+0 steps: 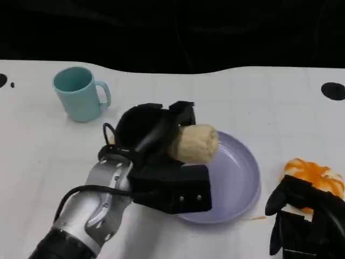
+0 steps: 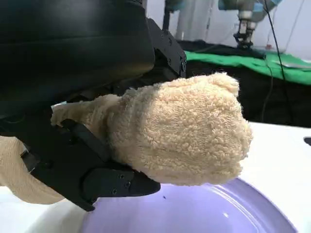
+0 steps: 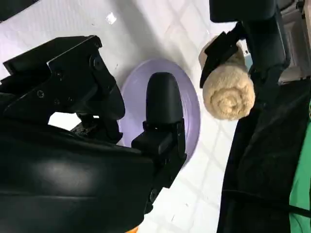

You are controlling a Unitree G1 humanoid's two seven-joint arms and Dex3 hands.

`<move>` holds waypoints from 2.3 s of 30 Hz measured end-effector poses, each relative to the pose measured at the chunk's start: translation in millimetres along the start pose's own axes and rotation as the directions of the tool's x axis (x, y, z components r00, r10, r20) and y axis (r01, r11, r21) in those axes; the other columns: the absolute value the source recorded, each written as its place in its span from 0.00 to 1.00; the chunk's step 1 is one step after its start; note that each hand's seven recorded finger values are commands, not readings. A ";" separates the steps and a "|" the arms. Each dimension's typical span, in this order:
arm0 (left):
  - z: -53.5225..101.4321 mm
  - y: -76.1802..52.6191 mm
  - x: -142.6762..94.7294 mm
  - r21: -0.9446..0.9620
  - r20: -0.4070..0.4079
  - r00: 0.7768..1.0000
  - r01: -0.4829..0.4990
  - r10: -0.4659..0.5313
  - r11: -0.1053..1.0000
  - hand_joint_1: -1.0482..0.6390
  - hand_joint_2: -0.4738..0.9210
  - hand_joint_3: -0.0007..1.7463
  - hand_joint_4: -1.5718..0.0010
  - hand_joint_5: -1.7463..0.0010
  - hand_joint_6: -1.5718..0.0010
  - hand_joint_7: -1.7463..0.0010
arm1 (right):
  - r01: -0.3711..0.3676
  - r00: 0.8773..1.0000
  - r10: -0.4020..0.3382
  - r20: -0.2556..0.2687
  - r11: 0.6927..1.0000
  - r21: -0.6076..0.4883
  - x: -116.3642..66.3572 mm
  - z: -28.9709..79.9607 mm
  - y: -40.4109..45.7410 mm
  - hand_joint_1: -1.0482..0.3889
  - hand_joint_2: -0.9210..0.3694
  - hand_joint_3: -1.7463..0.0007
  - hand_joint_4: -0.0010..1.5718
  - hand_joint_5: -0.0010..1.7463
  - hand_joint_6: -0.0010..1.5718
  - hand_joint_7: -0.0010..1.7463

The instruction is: Grasp the towel on the left side of the plate with the left hand and place it into the plate.

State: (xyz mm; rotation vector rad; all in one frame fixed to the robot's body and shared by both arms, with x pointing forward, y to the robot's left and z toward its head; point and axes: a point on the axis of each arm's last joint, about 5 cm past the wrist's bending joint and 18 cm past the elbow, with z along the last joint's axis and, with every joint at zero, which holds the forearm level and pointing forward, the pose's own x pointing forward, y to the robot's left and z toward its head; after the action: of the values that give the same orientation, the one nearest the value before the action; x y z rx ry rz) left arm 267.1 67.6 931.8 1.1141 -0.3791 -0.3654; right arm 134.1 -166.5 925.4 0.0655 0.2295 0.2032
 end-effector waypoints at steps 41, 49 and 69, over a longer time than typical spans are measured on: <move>-17.3 36.5 -57.3 -0.269 0.032 0.995 0.097 -0.092 0.958 0.24 1.00 0.21 0.84 0.60 0.77 0.94 | 0.000 1.000 0.000 0.013 1.000 0.002 1.9 3.3 1.7 0.92 0.18 0.22 0.49 1.00 0.35 1.00; -34.5 43.8 -91.8 -0.417 -0.005 0.999 -0.032 0.033 0.908 0.26 1.00 0.20 0.75 0.57 0.69 0.93 | -0.026 1.000 0.025 0.007 0.999 0.039 0.6 3.0 -0.7 0.82 0.24 0.21 0.40 1.00 0.30 0.98; -46.4 30.8 -156.0 -0.600 -0.152 0.977 -0.209 0.147 0.772 0.41 1.00 0.15 0.51 0.63 0.51 0.95 | -0.042 0.998 0.040 0.048 0.998 0.044 -3.0 6.5 0.4 0.75 0.32 0.09 0.56 1.00 0.40 1.00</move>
State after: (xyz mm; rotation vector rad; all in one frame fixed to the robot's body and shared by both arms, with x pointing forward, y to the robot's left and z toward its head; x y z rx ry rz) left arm 154.8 189.1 924.5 0.4427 -0.2465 -0.2352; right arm 132.7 -167.0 932.5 0.1201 0.1859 0.2372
